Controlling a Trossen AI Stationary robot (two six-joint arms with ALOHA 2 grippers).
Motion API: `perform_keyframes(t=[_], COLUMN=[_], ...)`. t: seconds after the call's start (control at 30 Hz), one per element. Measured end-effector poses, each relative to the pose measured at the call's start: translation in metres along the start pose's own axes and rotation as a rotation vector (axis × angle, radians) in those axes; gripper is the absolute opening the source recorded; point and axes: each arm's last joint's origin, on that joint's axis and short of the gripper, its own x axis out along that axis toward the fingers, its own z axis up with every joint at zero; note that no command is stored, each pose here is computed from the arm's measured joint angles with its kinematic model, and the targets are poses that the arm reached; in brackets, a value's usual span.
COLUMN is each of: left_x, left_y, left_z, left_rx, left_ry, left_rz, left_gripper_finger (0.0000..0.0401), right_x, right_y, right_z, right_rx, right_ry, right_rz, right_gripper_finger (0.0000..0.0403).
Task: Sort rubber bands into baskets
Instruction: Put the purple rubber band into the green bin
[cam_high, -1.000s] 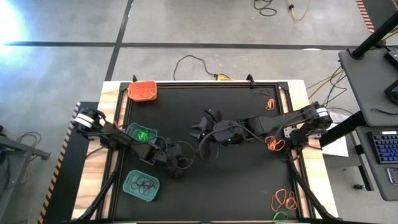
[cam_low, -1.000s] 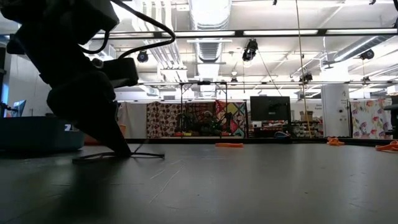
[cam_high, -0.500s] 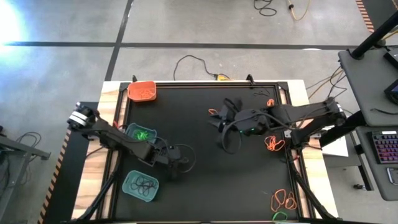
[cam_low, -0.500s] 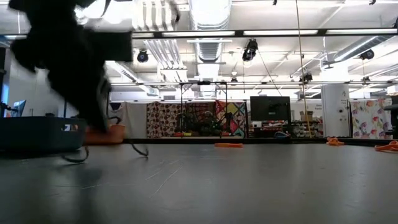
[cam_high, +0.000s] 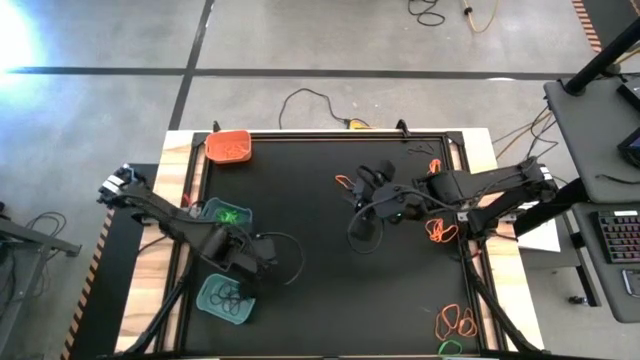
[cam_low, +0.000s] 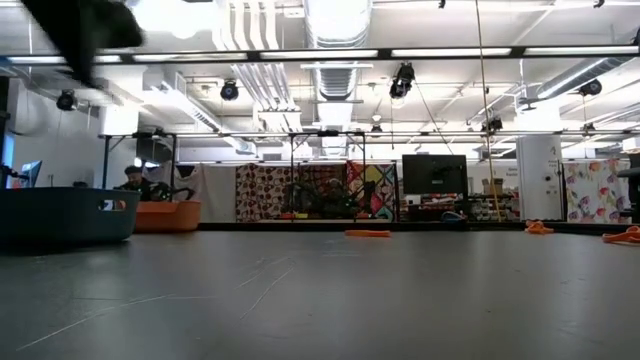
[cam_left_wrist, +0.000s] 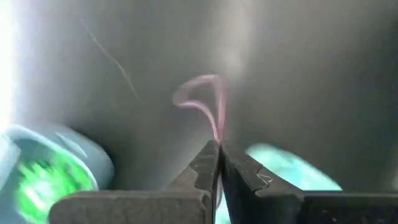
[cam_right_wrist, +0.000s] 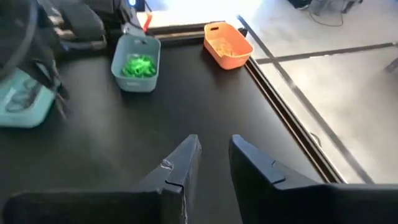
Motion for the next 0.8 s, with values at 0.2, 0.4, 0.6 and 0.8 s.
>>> perform_keyframes(t=[0.2,0.4,0.6,0.8], left_x=[-0.007,0.014,0.044,0.068], left_y=[-0.029,-0.038,-0.034,-0.022], left_z=[-0.033,-0.048,-0.055,-0.07], left_rx=[0.003,0.016,0.157,0.322], left_ry=[0.264,0.245,0.175,0.254], left_rz=[-0.253,-0.261,-0.252,-0.243], left_gripper_finger=[0.0,0.0,0.0,0.0], right_x=[0.01,0.018,0.018,0.011], right_y=[0.003,0.004,0.003,0.006], right_z=[-0.014,-0.026,-0.027,-0.026], right_rx=[-0.067,-0.09,-0.022,0.125], right_ry=[0.044,0.083,0.089,0.083], right_rz=[-0.009,-0.019,-0.022,0.019], right_gripper_finger=[0.0086,0.008,0.0073,0.0075])
